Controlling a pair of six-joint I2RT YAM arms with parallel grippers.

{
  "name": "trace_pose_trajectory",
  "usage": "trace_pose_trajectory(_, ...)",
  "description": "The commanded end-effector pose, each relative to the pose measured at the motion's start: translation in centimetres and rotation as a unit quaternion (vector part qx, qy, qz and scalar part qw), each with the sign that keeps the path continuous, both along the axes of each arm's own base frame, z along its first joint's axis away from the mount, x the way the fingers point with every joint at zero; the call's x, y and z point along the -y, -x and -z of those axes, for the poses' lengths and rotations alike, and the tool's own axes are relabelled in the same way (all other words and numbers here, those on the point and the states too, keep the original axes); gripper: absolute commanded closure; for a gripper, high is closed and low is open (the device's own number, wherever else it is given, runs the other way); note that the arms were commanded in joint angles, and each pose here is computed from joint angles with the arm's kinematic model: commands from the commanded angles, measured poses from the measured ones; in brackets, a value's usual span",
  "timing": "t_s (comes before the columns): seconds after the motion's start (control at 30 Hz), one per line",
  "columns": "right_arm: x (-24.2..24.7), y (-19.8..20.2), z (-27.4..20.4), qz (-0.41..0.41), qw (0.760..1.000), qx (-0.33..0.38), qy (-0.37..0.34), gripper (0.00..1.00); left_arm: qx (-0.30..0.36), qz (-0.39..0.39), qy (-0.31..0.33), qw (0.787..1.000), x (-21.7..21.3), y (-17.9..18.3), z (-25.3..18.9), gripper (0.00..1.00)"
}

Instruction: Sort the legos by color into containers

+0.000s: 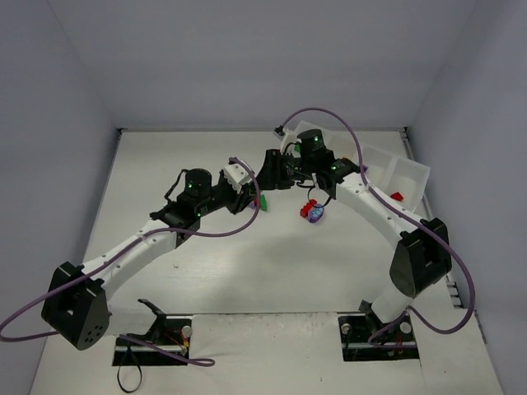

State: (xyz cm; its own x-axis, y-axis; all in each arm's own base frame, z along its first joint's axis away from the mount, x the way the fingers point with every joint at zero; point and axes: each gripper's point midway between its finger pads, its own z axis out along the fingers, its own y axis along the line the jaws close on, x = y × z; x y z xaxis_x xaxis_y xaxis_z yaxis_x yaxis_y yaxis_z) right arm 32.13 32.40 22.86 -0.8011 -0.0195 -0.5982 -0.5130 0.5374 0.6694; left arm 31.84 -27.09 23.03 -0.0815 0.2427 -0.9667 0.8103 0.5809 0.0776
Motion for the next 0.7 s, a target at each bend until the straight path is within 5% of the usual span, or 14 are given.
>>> trace_pose_trajectory(0.0, -1.1, 0.0, -2.4, -0.026, 0.999, 0.035, -0.032, 0.62, 0.07, 0.004, 0.043, 0.997, 0.9, -1.0, -5.4, 1.0)
trace_pose_trajectory(0.13, -1.1, -0.2, -2.1, -0.028, 0.999, 0.037, -0.029, 0.99, 0.064, 0.007, 0.04, 0.997, 1.1, -1.1, -5.0, 1.0)
trace_pose_trajectory(0.23, -1.0, -0.5, -2.6, -0.023, 0.998, 0.048, -0.028, 1.0, 0.057, 0.005, 0.037, 0.998, 1.1, -1.2, -4.5, 0.93)
trace_pose_trajectory(0.37, -1.3, -0.6, -3.0, -0.029, 0.998, 0.052, -0.032, 1.0, 0.047, 0.0, 0.032, 0.998, 0.9, -1.2, -3.6, 0.67)
trace_pose_trajectory(0.67, -1.5, -0.7, -3.0, -0.033, 0.998, 0.052, -0.034, 1.0, 0.043, -0.011, 0.026, 0.999, 0.7, -1.5, -3.0, 0.56)
